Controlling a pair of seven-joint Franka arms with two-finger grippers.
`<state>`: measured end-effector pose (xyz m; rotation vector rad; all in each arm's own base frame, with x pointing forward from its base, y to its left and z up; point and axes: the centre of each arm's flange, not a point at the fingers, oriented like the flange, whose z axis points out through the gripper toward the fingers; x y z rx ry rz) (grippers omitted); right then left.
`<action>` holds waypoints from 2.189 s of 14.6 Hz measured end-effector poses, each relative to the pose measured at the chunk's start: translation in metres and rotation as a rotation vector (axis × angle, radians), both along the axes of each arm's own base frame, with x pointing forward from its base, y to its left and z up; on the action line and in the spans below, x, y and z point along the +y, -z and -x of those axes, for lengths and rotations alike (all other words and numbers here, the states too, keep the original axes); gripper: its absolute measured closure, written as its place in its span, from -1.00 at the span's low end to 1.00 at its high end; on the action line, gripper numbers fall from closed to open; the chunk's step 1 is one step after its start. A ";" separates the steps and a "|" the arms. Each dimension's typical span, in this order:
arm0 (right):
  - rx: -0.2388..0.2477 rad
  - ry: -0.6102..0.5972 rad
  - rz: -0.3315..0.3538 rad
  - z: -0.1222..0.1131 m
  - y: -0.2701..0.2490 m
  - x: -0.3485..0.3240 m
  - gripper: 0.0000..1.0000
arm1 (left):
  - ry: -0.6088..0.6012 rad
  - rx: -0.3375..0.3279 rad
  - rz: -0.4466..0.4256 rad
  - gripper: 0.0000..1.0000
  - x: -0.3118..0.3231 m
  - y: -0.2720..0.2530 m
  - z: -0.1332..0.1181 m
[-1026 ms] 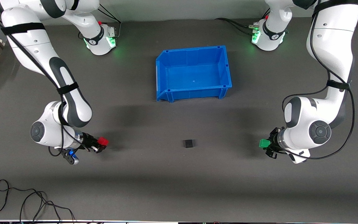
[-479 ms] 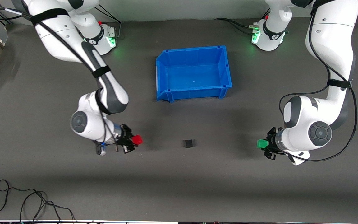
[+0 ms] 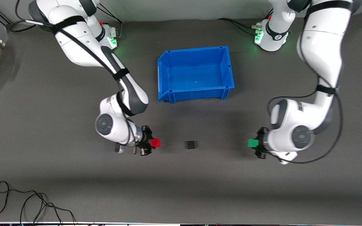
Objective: Attach green and red cubes to black cube
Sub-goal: 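Carry the red cube and the green cube toward the black cube, then set the red and green cubes down against the black cube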
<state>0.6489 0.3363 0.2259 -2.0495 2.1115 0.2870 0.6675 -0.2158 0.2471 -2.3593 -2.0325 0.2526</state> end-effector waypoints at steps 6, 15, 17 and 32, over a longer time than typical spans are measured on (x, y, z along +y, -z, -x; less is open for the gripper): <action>0.005 0.074 0.059 0.013 0.035 0.063 0.21 | -0.213 -0.152 0.061 0.22 -0.111 0.041 0.005; -0.022 0.133 0.110 0.021 0.045 0.095 0.21 | -0.300 -0.170 0.097 0.22 -0.168 0.058 0.018; -0.016 0.138 0.112 0.029 0.050 0.106 0.21 | -0.289 -0.165 0.098 0.22 -0.182 0.065 0.025; -0.016 0.176 0.123 0.038 0.058 0.125 0.21 | -0.254 -0.154 0.086 0.22 -0.201 0.068 0.037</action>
